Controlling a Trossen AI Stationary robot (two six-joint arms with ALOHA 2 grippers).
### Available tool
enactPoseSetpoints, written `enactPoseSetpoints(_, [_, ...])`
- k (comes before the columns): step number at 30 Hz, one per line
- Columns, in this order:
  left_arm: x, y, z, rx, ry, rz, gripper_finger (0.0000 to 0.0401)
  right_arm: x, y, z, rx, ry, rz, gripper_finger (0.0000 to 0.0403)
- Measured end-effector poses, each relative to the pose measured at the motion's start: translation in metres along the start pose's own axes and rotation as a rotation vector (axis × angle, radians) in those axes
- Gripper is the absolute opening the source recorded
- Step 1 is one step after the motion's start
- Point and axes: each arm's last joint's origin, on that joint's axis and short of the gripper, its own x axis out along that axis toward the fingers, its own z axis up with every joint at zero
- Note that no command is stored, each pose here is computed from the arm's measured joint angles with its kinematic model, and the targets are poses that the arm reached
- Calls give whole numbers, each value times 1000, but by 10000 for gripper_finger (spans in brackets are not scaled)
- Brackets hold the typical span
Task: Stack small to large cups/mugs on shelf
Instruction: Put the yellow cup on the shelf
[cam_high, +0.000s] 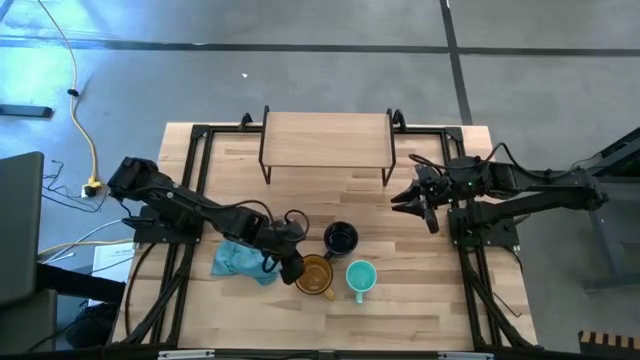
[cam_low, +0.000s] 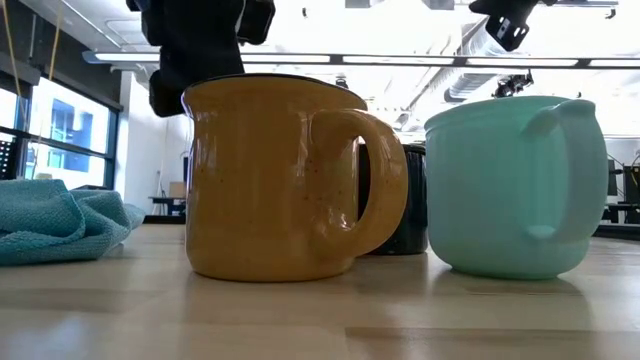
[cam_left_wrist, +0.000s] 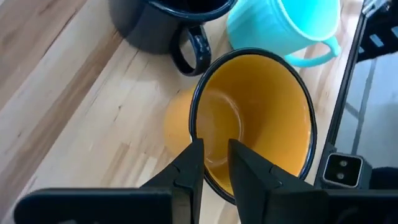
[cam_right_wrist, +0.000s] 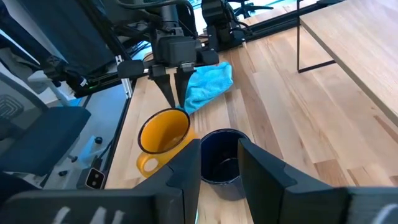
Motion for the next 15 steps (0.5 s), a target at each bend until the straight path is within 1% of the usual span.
enactPoseSetpoints(5, [4, 0, -1, -65, 23, -4, 63, 0, 0, 0, -8, 0, -1, 96])
enactPoseSetpoints(9, [5, 0, -2, -91, 30, -2, 63, 0, 0, 0, -21, -1, 0, 96])
enactPoseSetpoints(15, [5, 1, -2, -93, 32, 3, 63, 0, 0, 0, -27, -1, -1, 96])
